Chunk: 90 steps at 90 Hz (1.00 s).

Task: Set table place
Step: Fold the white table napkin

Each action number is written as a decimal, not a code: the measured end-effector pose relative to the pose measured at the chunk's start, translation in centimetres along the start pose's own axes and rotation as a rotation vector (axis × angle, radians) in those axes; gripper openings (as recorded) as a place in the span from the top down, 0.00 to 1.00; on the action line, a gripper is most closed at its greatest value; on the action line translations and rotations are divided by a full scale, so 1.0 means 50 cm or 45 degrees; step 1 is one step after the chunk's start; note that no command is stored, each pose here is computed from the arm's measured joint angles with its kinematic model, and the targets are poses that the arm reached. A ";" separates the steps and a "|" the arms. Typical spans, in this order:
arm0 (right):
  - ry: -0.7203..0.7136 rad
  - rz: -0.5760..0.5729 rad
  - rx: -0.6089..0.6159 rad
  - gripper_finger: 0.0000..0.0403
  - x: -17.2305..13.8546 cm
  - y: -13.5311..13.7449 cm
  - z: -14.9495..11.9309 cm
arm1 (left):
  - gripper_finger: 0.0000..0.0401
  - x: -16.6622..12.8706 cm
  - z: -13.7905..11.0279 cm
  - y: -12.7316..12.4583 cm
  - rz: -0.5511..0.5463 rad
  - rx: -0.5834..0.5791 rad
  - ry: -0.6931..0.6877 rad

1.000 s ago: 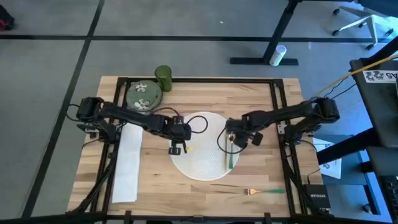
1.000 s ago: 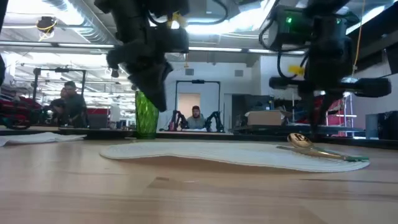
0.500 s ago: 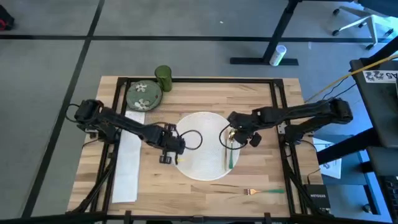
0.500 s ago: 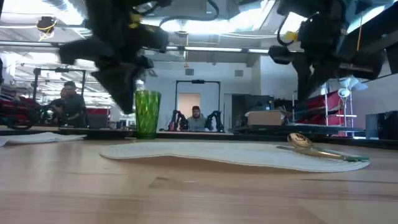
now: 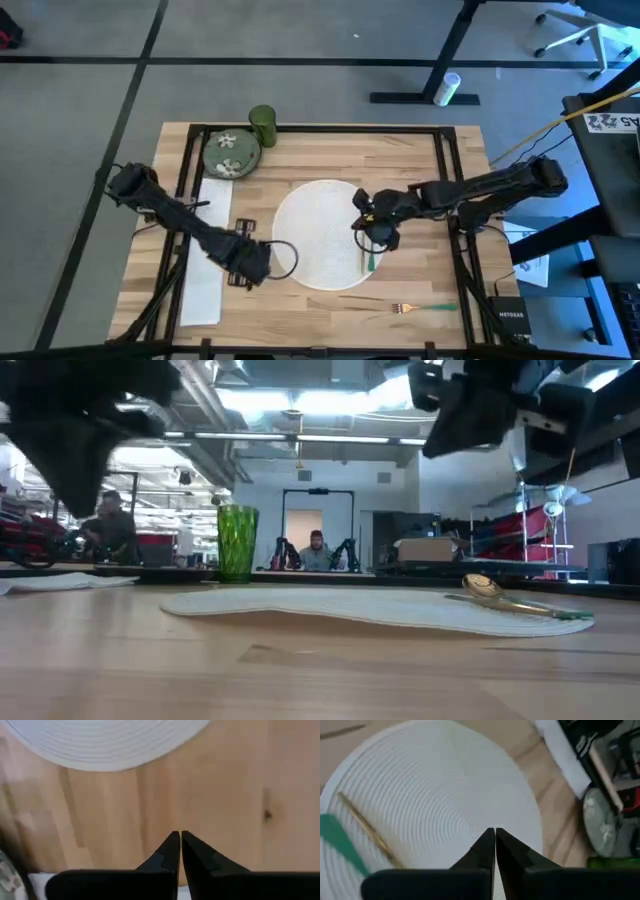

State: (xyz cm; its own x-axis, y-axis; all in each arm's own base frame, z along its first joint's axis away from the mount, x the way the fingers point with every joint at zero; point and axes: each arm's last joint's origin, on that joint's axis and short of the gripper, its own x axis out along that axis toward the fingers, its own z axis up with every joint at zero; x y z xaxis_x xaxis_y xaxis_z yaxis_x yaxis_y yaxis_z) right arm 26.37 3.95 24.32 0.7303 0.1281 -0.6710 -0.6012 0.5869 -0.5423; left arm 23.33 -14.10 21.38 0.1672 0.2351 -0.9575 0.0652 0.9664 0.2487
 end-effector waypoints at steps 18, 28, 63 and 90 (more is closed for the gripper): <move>0.001 -0.025 0.054 1.00 0.000 -0.003 0.000 | 1.00 -0.023 -0.035 -0.030 0.011 -0.116 0.015; 0.007 -0.031 0.062 1.00 0.000 -0.004 0.000 | 1.00 -0.027 -0.064 -0.027 0.113 -0.217 0.138; 0.008 -0.031 0.062 1.00 0.000 -0.004 0.000 | 1.00 0.059 -0.139 -0.018 0.174 -0.456 0.444; 0.031 -0.053 0.060 1.00 0.000 -0.005 -0.001 | 1.00 0.135 -0.165 -0.025 0.060 -0.510 0.367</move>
State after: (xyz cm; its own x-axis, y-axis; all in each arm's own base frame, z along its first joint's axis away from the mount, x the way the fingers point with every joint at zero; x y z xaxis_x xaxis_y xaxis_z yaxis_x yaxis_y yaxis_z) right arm 26.49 3.77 24.41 0.7457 0.0839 -0.6609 -0.5543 0.6285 -0.5456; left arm 16.26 -12.86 13.42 -0.1215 0.2439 -0.9622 -0.3282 0.9049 0.2709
